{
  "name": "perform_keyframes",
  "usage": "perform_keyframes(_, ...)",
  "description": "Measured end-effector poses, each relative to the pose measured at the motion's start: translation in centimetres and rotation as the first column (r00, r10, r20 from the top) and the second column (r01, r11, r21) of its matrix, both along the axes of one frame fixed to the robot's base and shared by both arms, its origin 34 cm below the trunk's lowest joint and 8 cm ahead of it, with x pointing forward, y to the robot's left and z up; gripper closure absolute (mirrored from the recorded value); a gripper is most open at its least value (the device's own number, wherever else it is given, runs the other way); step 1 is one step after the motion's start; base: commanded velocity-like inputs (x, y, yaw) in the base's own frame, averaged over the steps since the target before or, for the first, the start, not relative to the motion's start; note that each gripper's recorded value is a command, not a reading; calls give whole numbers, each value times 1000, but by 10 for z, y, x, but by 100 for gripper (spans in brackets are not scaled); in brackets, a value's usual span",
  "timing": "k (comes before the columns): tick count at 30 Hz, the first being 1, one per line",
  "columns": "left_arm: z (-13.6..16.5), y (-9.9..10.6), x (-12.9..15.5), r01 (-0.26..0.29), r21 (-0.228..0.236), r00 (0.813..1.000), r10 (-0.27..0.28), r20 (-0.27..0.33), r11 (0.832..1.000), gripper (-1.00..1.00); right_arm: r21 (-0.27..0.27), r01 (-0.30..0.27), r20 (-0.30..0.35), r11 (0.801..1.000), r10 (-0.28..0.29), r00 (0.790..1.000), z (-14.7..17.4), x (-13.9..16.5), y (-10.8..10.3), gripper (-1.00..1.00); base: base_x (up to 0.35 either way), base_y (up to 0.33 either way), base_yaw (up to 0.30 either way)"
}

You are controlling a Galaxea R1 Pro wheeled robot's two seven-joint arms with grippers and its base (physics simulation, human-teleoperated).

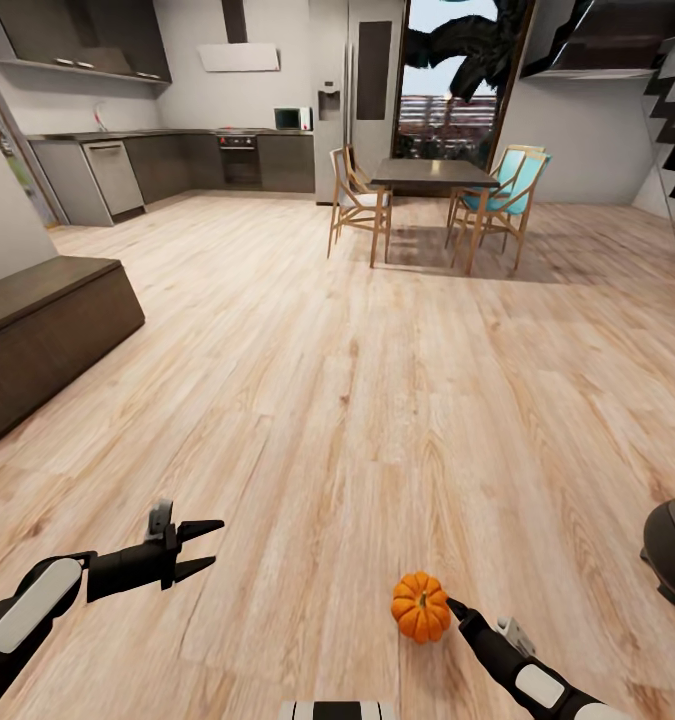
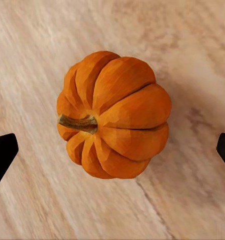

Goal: Place each of the two pumpkins and all three candles from the living room inside a cabinet in the living room (use any cabinet), then make sure every cabinet is closed, and position the cauldron so it is next to a table in the living room.

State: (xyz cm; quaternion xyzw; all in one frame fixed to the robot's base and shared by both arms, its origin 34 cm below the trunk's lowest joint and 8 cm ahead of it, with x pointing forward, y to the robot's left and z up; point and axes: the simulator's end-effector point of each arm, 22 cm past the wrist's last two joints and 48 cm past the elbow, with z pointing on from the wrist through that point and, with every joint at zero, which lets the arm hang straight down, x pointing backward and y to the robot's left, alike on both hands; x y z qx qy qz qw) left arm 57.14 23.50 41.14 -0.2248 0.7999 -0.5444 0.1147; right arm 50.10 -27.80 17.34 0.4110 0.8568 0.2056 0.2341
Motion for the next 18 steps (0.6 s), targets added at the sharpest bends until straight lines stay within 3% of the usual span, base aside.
perform_keyframes(18,-17,1,-2,-7,-9,999,6,-34,1000,-100,2,-2,-29,1000,2,1000,-15,-11,1,-100,4,-2,0)
